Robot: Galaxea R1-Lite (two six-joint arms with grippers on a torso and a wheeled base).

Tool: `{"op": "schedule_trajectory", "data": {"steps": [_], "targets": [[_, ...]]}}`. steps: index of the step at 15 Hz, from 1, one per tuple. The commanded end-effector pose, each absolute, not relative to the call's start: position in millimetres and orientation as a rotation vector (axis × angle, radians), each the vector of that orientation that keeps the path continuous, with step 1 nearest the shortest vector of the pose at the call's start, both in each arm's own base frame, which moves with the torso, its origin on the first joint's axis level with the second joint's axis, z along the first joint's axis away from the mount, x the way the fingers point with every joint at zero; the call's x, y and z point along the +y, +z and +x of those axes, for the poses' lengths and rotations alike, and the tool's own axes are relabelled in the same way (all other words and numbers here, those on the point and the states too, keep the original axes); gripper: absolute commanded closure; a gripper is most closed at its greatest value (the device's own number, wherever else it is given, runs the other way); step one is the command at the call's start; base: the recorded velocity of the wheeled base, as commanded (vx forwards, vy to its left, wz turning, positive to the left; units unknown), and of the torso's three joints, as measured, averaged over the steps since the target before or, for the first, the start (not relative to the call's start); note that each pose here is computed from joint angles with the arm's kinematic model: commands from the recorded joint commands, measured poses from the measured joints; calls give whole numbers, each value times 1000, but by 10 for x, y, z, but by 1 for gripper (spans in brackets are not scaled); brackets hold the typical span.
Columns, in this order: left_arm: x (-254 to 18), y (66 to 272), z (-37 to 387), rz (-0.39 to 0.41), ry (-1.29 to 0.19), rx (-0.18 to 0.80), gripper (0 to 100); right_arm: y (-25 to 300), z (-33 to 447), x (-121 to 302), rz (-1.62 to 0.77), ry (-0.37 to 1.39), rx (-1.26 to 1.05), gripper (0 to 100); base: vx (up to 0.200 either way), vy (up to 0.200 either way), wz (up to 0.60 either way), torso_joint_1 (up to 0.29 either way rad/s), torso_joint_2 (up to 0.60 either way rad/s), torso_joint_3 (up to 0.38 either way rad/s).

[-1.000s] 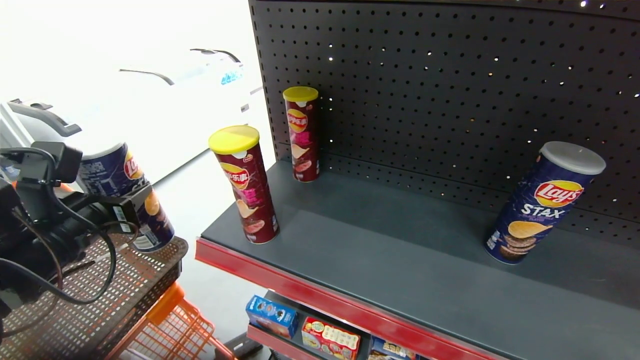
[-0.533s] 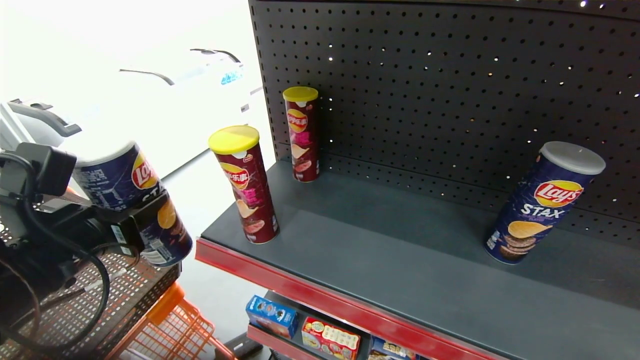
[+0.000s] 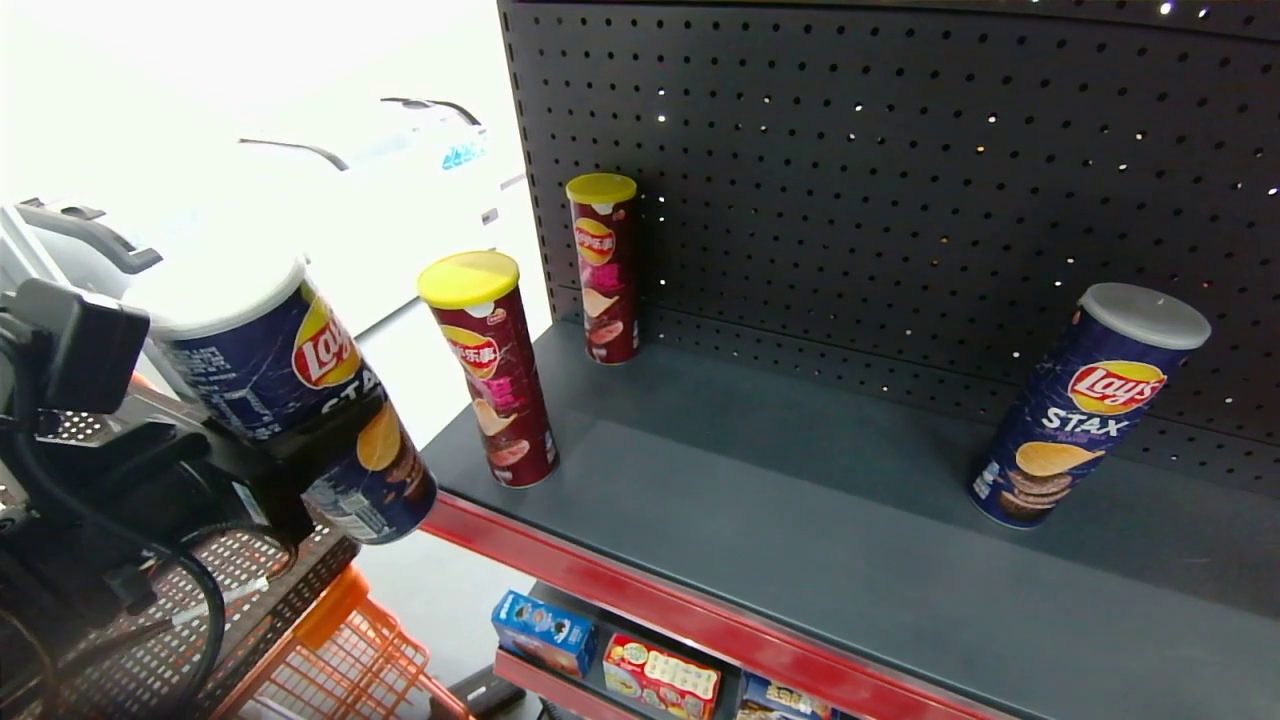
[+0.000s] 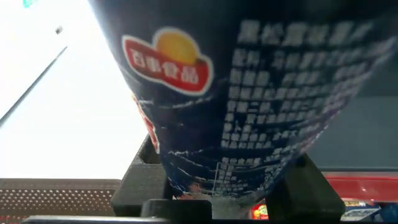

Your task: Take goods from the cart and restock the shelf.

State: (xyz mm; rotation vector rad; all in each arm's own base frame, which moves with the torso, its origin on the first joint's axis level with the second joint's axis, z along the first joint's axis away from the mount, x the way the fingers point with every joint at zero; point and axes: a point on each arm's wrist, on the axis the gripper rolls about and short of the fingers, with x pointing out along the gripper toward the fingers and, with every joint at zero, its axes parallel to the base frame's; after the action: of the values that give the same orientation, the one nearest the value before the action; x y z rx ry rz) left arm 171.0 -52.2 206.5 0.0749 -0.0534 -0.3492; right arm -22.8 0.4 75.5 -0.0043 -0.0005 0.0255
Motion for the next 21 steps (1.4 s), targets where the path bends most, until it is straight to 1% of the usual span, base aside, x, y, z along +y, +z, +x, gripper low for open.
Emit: {"op": "schedule_trajectory", "data": {"steps": [1,2,3,6,9,14,15,17,18,21], "targets": [[-554,2091,1667,73,-374,-59,100,755,-228,4,-5,26,0,0,0,0,0,0,0,0],[-616,2087,1633,76,-415,-35,100,759,-229,4,-5,26,-2,0,0,0,0,0,0,0],[-631,2086,1634,78,-425,-22,100,755,-228,4,-5,26,0,0,0,0,0,0,0,0],[-728,2117,1607,76,-478,-31,100,755,-228,4,-5,26,0,0,0,0,0,0,0,0],[-880,2093,1568,78,-567,-20,100,759,-229,4,-5,26,-2,0,0,0,0,0,0,0],[-1103,2019,1627,82,-659,23,100,759,-229,4,-5,26,-2,0,0,0,0,0,0,0],[-1117,2019,1637,81,-662,25,100,755,-228,4,-5,26,0,0,0,0,0,0,0,0],[-1186,2017,1666,68,-747,33,100,755,-228,4,-5,26,0,0,0,0,0,0,0,0],[-1192,2018,1672,65,-765,36,100,755,-228,4,-5,26,0,0,0,0,0,0,0,0],[-1207,2002,1680,69,-779,42,100,755,-228,4,-5,26,0,0,0,0,0,0,0,0]]}}
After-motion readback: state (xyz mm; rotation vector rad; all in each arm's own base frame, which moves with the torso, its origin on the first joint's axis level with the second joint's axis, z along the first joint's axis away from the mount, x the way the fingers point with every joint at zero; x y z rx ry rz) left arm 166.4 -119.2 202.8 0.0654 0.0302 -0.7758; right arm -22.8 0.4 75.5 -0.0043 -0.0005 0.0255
